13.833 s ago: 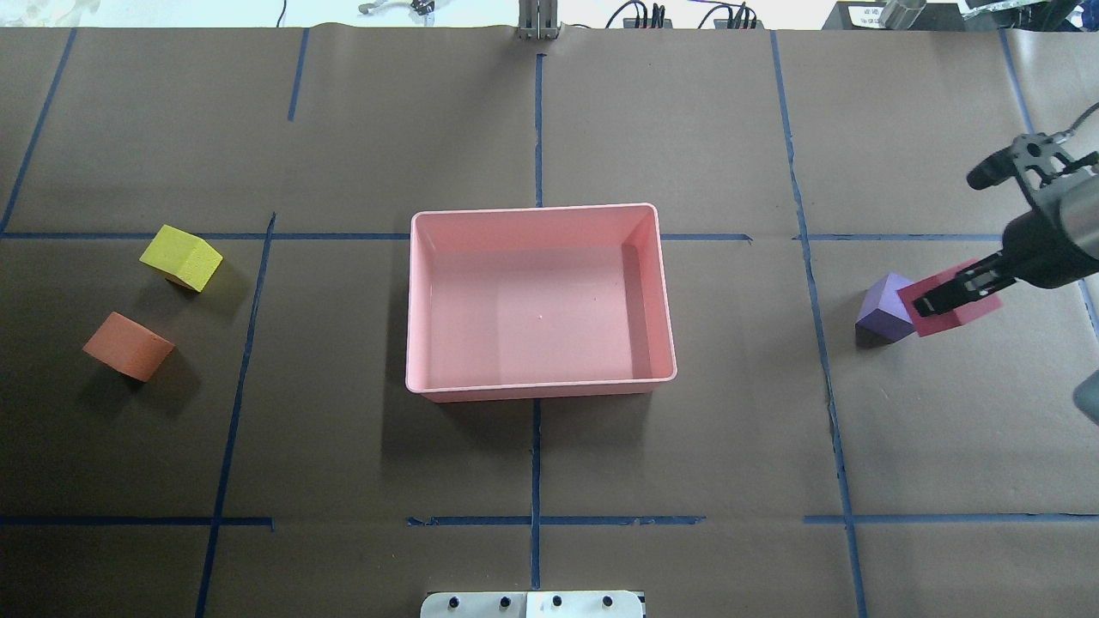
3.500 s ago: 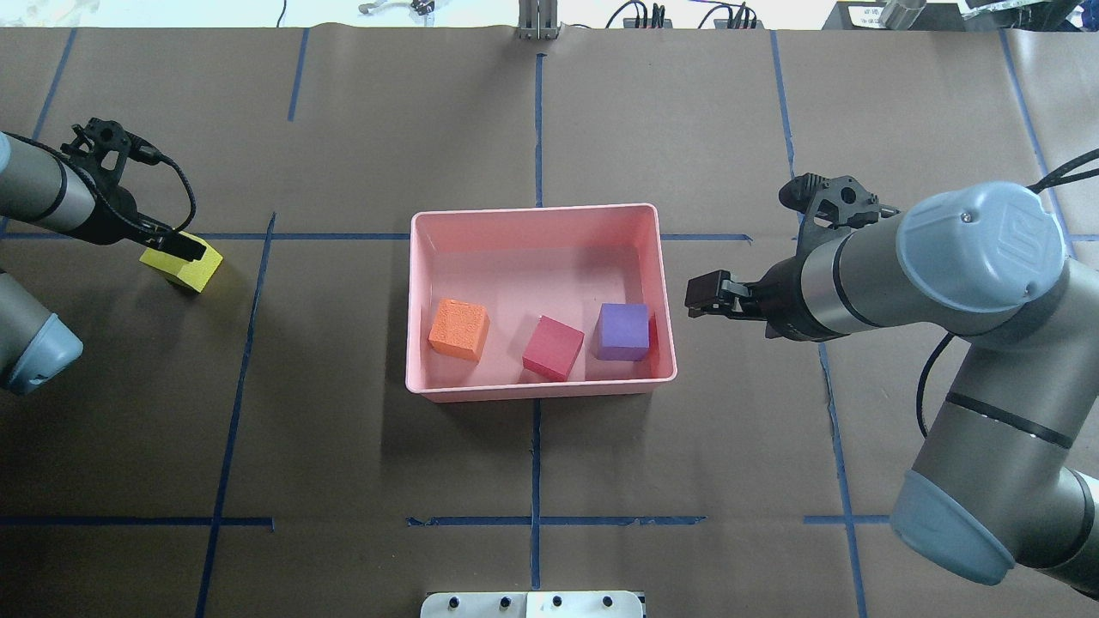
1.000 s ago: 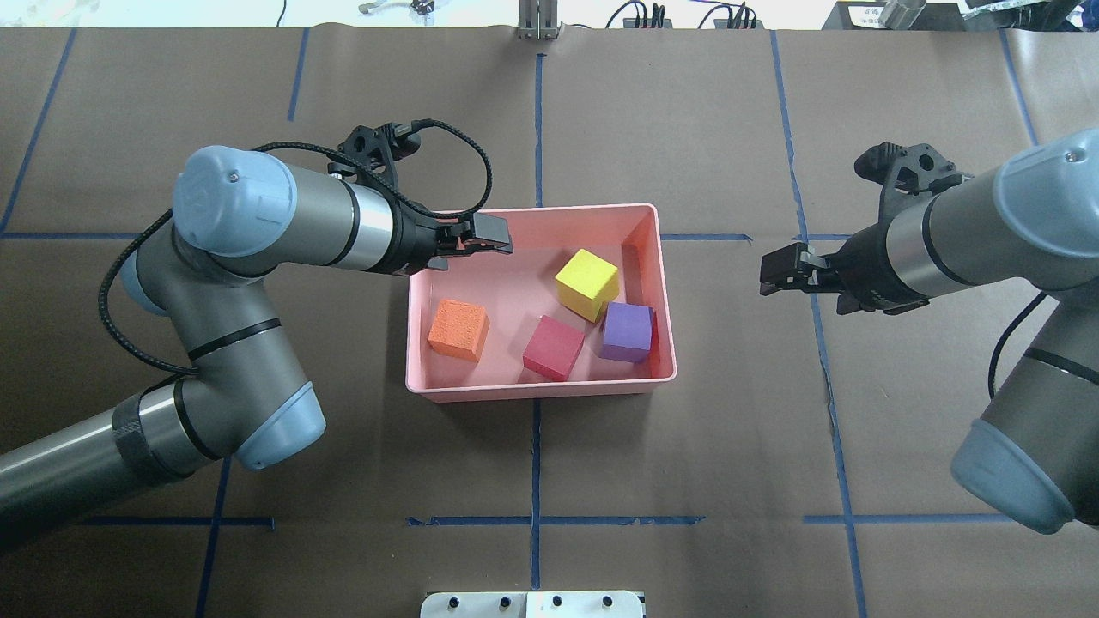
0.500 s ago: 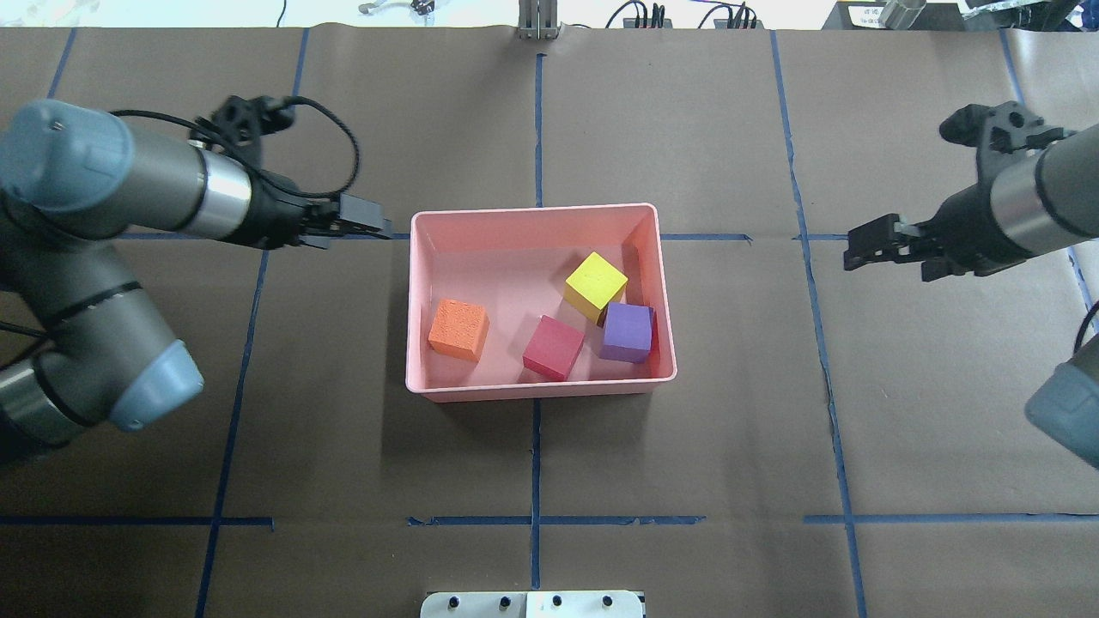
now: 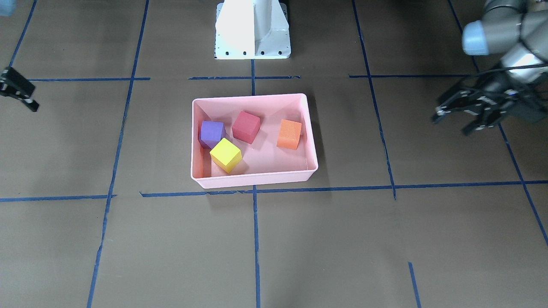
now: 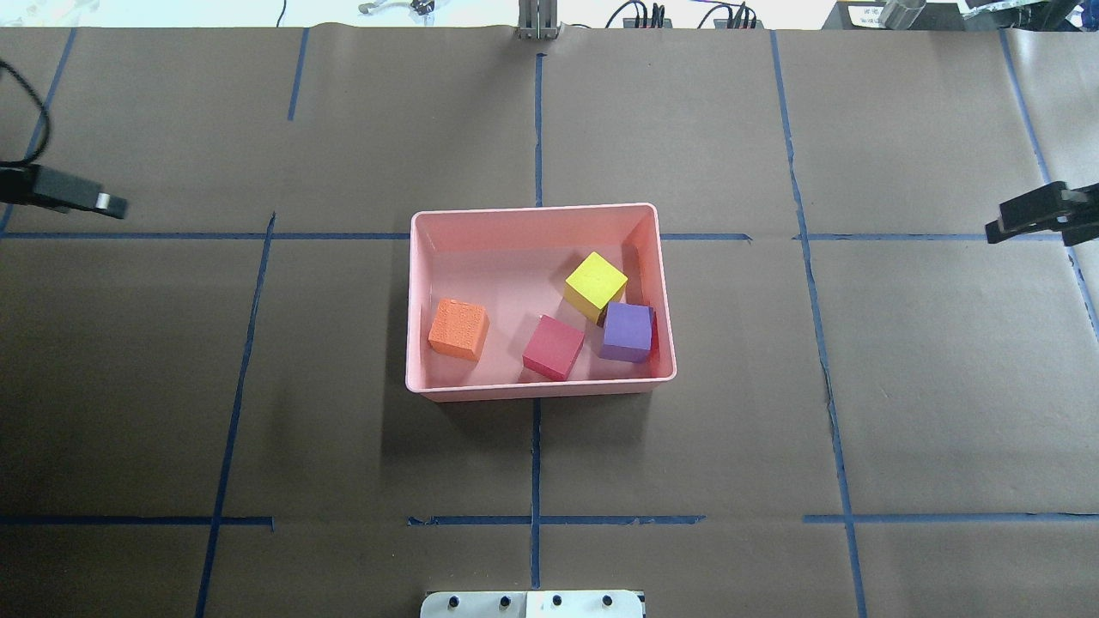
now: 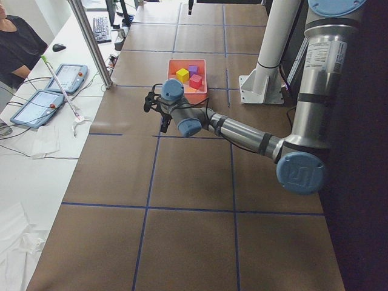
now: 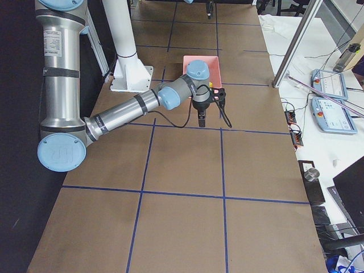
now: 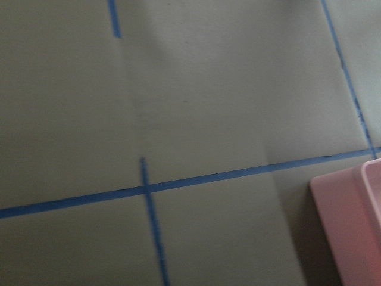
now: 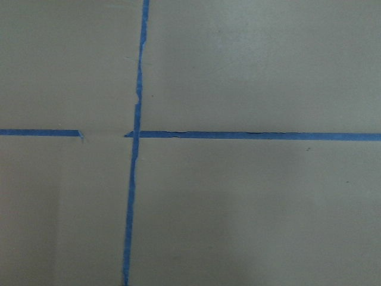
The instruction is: Place blocks into pink bin with both arms
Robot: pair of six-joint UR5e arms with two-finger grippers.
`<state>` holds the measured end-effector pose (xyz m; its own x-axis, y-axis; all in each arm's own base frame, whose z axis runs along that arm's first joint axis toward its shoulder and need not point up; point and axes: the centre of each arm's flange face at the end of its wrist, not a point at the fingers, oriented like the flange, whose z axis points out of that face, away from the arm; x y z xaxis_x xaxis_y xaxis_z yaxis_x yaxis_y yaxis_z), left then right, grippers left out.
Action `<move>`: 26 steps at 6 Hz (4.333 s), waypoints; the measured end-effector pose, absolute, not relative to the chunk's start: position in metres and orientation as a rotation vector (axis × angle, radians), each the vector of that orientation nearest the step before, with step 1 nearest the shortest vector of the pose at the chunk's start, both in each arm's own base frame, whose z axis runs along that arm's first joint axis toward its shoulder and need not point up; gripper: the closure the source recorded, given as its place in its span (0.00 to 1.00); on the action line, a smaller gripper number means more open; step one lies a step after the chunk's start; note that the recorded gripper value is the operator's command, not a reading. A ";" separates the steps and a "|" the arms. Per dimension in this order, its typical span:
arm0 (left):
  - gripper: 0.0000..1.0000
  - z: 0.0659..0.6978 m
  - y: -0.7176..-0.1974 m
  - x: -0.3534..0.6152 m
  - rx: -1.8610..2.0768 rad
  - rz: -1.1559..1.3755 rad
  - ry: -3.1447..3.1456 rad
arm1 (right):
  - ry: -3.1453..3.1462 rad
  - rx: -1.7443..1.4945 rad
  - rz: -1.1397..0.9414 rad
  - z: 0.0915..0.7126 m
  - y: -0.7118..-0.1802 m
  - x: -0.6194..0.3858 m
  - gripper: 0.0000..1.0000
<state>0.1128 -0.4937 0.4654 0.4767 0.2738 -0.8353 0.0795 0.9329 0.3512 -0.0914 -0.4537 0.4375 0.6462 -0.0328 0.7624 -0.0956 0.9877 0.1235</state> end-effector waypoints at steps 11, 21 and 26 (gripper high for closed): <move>0.00 0.618 -0.440 -0.080 -0.010 0.136 0.769 | -0.810 0.022 -0.142 0.566 -0.432 0.008 0.00; 0.00 0.611 -0.442 -0.046 -0.021 0.183 0.848 | -0.801 -0.009 -0.188 0.602 -0.415 0.013 0.00; 0.00 0.608 -0.445 -0.045 -0.012 0.191 0.849 | -0.779 -0.013 -0.168 0.624 -0.410 0.036 0.00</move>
